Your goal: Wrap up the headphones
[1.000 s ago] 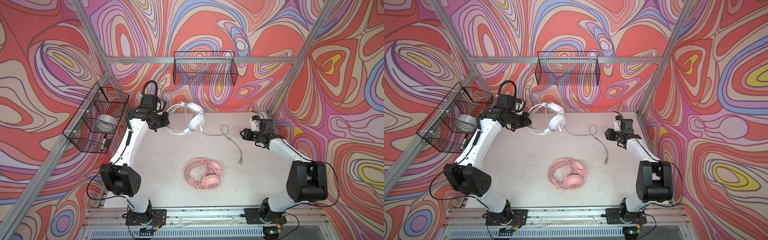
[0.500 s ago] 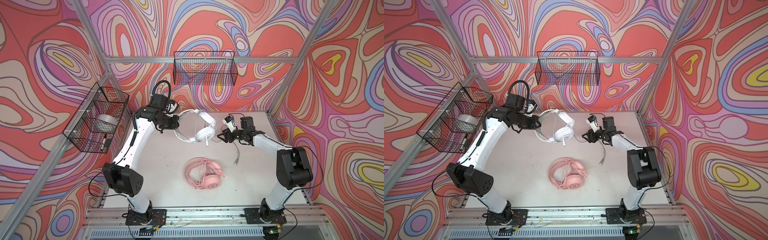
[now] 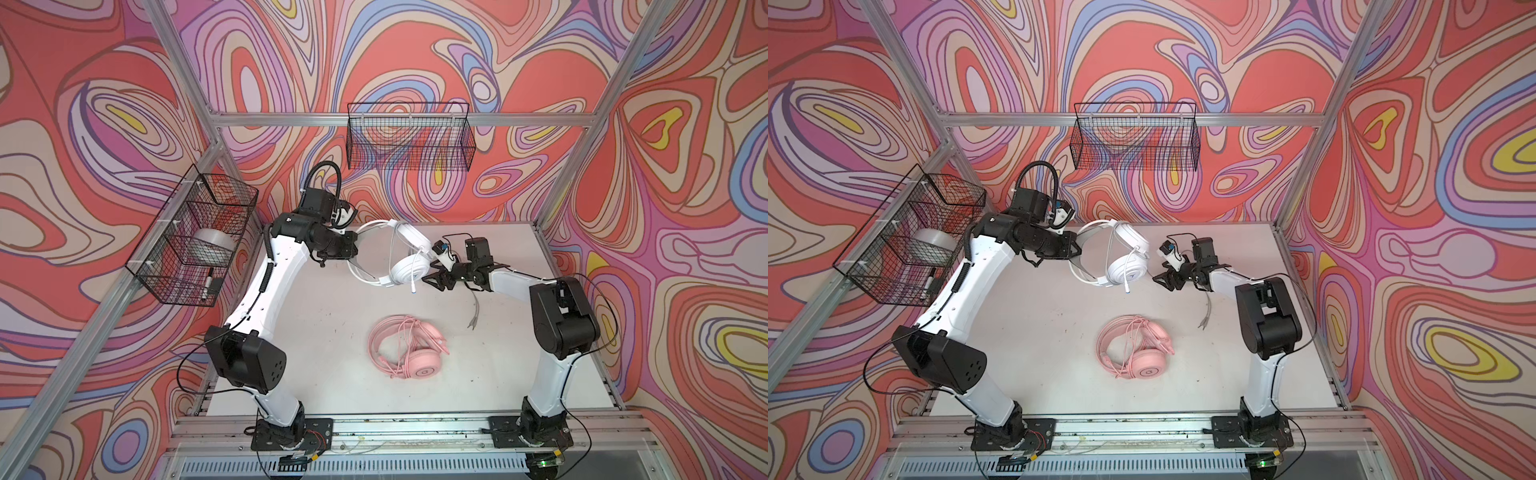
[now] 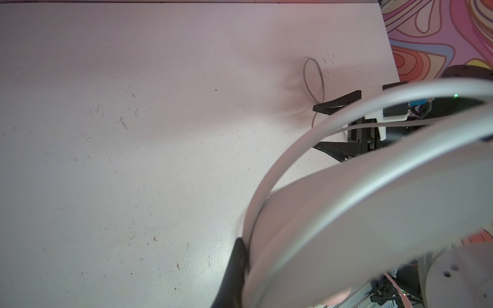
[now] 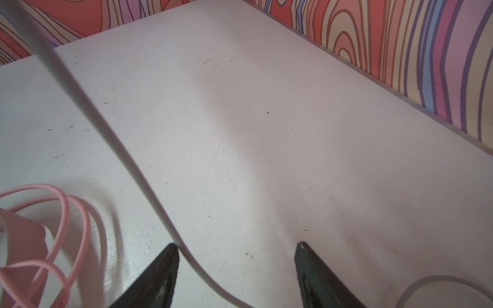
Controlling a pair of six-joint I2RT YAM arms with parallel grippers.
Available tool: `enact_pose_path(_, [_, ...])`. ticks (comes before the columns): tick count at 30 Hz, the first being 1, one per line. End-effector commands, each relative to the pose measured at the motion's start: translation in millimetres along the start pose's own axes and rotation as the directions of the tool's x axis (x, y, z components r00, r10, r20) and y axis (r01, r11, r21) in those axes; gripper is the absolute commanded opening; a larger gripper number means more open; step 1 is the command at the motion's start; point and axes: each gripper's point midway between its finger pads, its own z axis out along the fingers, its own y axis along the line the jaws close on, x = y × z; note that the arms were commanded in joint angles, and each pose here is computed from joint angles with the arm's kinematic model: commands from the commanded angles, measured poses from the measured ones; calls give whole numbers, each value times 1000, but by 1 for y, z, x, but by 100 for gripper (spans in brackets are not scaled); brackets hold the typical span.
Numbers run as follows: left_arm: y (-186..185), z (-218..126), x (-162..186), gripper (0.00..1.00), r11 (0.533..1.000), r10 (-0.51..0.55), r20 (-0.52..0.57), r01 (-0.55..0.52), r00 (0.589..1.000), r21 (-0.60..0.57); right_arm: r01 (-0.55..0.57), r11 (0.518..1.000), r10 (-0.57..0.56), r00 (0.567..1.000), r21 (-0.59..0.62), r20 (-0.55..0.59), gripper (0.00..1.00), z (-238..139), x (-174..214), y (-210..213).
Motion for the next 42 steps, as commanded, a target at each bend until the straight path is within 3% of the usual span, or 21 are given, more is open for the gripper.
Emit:
enact_pose_path(1, [-13,-18,-10,0,999,15,47,-18,999,45,61,997,-60,998,-44,20,71,2,-9,6])
enact_pose_path(23, [-18,-26,-19,0,998,12,78,-16,997,54,-92,982,57,977,-166,-203,67,35,11,-9])
enact_pose_path(31, [-18,-42,-29,0,1000,-7,130,4,991,25,-219,954,137,926,-206,-351,58,41,48,-1])
enact_pose_path(42, [1,-55,-46,0,994,-82,209,96,974,-57,-263,953,180,892,-152,-414,51,32,69,5])
